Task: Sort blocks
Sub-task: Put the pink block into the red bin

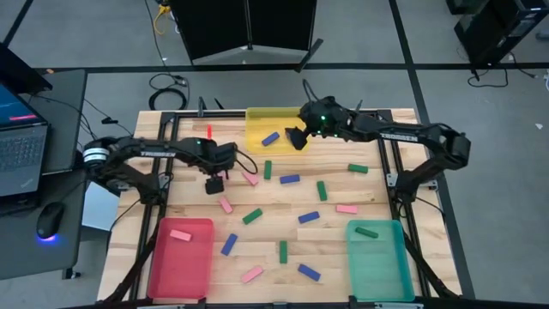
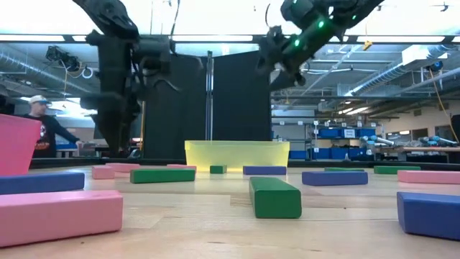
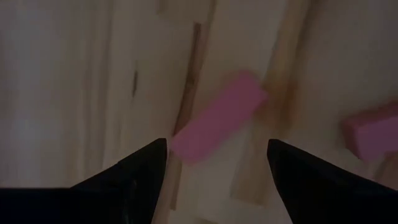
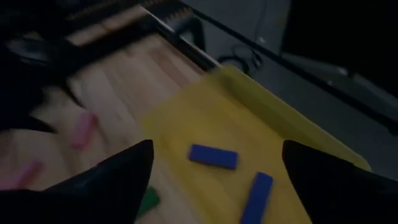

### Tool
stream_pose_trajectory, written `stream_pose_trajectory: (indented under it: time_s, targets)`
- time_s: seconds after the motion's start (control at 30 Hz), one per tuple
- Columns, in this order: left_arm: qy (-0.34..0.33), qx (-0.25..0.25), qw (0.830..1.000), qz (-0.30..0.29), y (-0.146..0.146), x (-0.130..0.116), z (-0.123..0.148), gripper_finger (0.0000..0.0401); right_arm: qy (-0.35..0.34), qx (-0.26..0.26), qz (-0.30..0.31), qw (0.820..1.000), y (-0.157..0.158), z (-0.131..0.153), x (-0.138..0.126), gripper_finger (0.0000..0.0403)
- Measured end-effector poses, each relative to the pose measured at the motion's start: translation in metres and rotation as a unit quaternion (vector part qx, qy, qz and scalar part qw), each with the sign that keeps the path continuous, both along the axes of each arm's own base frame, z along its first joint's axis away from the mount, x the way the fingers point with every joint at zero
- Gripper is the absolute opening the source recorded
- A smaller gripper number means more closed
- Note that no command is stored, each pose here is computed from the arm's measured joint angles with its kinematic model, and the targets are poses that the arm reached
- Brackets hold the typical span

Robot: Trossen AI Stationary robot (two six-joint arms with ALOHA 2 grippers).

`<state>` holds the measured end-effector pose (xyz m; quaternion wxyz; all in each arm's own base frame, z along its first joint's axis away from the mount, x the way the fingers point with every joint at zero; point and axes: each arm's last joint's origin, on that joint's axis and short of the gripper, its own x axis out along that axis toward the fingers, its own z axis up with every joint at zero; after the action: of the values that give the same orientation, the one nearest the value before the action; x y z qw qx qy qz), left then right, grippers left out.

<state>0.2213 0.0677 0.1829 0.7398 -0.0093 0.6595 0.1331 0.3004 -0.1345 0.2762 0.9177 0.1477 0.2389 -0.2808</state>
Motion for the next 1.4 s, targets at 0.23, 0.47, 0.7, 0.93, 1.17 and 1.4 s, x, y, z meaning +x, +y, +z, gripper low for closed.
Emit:
stream_pose_trajectory:
  time_s: [0.23, 0.47, 0.7, 0.93, 1.17, 1.4]
  targets:
    - [0.057, -0.008, 0.998, -0.007, 0.006, 0.019, -0.031, 0.0286, -0.044, -0.028, 0.028, 0.998, 0.020, 0.027, -0.007, 0.0330]
    - [0.098, -0.023, 0.994, -0.030, 0.012, 0.034, -0.045, 0.0281, -0.050, -0.040, 0.040, 0.997, 0.029, 0.032, -0.007, 0.0329]
    - [0.100, -0.043, 0.994, -0.023, 0.016, 0.036, -0.046, 0.0147, -0.047, -0.045, 0.043, 0.997, 0.030, 0.032, -0.007, 0.0327]
    - [0.080, -0.009, 0.997, 0.000, 0.017, 0.037, -0.038, 0.0105, -0.049, -0.047, 0.046, 0.997, 0.032, 0.033, -0.006, 0.0326]
    - [-0.055, 0.036, 0.998, 0.013, -0.006, 0.024, 0.026, 0.0105, -0.056, -0.054, 0.075, 0.994, 0.047, 0.035, 0.000, 0.0322]
    - [-0.156, -0.022, 0.986, -0.054, -0.083, -0.012, 0.100, 0.0105, -0.055, -0.073, 0.150, 0.985, 0.085, 0.031, 0.014, 0.0322]
